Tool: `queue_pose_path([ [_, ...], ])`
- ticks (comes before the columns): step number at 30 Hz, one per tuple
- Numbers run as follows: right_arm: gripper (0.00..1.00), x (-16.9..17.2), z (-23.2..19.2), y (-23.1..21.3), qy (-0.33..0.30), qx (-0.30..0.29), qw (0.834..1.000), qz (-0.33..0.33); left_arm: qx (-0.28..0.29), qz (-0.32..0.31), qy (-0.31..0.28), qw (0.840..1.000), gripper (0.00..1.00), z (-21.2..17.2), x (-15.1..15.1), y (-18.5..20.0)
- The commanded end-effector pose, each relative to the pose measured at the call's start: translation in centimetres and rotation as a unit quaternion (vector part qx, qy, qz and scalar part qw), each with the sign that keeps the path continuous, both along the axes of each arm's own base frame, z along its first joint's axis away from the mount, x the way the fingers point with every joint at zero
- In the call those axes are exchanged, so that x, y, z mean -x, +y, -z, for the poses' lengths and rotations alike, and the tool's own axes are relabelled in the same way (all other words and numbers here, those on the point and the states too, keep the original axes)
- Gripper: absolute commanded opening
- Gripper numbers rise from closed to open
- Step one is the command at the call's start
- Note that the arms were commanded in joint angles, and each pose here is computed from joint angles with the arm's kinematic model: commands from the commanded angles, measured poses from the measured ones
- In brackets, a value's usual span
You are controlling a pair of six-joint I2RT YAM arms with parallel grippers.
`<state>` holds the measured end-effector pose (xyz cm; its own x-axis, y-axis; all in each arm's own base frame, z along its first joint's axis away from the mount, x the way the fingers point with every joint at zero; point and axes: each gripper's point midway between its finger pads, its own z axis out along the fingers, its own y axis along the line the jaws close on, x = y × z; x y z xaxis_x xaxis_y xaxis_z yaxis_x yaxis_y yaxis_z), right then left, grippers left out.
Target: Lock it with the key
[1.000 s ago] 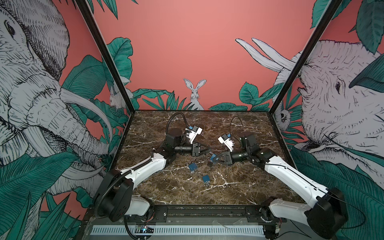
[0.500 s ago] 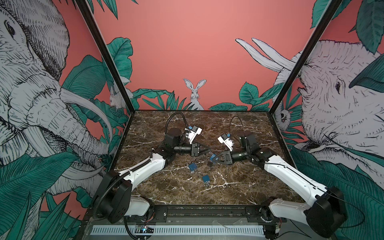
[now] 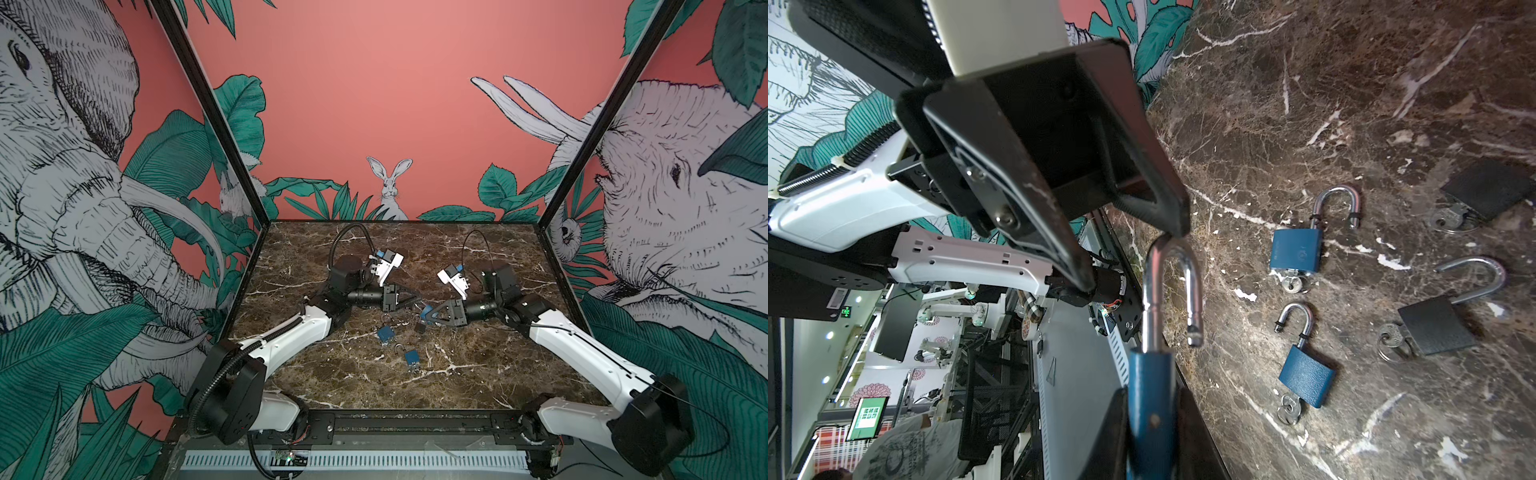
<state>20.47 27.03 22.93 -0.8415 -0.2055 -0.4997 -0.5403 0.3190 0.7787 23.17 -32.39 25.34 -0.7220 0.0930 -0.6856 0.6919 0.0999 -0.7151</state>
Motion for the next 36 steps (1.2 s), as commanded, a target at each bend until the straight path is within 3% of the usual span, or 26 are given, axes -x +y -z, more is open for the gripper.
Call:
queue_pose_path([
  [1,0.00,-0.62,-2.73,0.20,-0.048,-0.037,0.998,-0.004,0.005,0.017,0.001,1.000,0.33,0.06,0.77,0.08],
  [19,0.00,-0.56,-3.29,0.17,-0.047,-0.050,0.998,-0.004,-0.003,0.011,-0.005,1.000,0.32,0.15,0.69,0.25],
  [36,0.00,-0.31,-3.41,0.19,-0.039,-0.059,0.997,-0.006,-0.002,0.001,-0.011,1.000,0.21,-0.13,0.39,0.33],
])
